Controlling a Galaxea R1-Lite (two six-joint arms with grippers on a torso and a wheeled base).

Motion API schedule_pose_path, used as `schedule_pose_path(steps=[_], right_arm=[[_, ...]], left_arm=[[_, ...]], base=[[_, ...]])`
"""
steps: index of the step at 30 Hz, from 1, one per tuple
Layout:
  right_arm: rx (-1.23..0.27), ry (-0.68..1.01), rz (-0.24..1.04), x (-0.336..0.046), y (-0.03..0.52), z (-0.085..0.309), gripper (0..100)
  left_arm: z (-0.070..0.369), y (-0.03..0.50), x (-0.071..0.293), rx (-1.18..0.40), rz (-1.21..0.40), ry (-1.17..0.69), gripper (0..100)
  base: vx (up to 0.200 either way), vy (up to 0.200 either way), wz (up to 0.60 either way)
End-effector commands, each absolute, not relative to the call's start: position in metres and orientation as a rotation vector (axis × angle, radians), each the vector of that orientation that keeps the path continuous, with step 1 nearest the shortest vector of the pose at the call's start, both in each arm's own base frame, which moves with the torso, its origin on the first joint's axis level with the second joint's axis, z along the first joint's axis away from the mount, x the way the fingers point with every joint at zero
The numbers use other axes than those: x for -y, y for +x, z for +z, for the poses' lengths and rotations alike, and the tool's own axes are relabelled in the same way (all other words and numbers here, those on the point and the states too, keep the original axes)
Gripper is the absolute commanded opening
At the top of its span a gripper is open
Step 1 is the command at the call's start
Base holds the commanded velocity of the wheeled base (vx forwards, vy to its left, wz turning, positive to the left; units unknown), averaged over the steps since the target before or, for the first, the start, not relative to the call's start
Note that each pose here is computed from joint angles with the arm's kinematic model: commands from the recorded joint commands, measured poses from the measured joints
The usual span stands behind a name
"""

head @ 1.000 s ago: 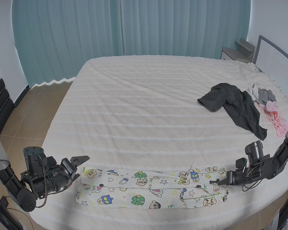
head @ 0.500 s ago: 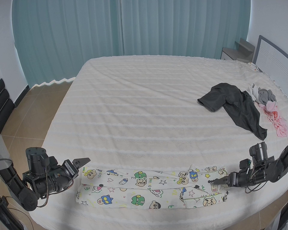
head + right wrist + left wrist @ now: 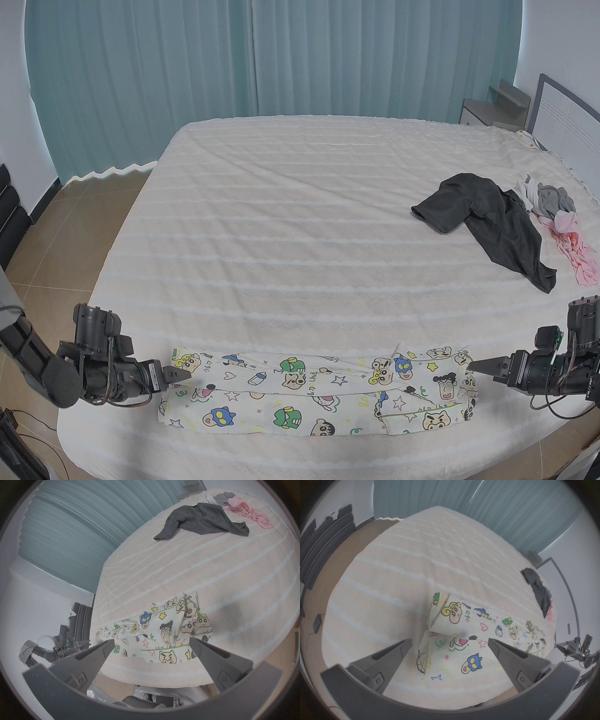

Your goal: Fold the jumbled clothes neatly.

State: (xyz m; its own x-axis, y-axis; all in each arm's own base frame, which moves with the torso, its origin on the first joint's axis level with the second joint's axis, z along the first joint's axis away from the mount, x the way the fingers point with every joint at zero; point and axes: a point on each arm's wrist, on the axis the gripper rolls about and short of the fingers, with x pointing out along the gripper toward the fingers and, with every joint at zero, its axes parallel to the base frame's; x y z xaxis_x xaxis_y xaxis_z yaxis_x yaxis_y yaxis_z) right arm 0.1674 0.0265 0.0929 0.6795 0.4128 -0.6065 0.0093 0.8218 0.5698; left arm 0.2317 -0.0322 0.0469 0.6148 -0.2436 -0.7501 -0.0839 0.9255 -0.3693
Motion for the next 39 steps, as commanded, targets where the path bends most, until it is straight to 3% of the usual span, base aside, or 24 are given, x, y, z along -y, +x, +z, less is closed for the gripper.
schedule_pose_path(steps=[1, 5, 12, 21, 39], right_arm=[[-0.769, 0.573, 0.308, -0.034, 0.145, 0.098, 100], [-0.776, 0.566, 0.321, -0.036, 0.145, 0.098, 100], [-0.798, 0.556, 0.344, -0.039, 0.14, 0.095, 100], [-0.812, 0.549, 0.357, -0.041, 0.139, 0.093, 100], [-0.821, 0.548, 0.358, -0.042, 0.138, 0.091, 100]], left_arm=[[0.073, 0.282, 0.028, -0.901, -0.107, -0.326, 100], [0.079, 0.3, 0.027, -0.87, -0.097, -0.357, 100], [0.05, 0.323, 0.031, -0.949, -0.143, -0.373, 100], [0.033, 0.326, 0.031, -0.994, -0.174, -0.346, 100], [0.039, 0.328, 0.046, -0.978, -0.222, -0.326, 100]], base=[[0.0, 0.0, 0.0], [0.0, 0.0, 0.0], [0.0, 0.0, 0.0], [0.0, 0.0, 0.0], [0.0, 0.0, 0.0]])
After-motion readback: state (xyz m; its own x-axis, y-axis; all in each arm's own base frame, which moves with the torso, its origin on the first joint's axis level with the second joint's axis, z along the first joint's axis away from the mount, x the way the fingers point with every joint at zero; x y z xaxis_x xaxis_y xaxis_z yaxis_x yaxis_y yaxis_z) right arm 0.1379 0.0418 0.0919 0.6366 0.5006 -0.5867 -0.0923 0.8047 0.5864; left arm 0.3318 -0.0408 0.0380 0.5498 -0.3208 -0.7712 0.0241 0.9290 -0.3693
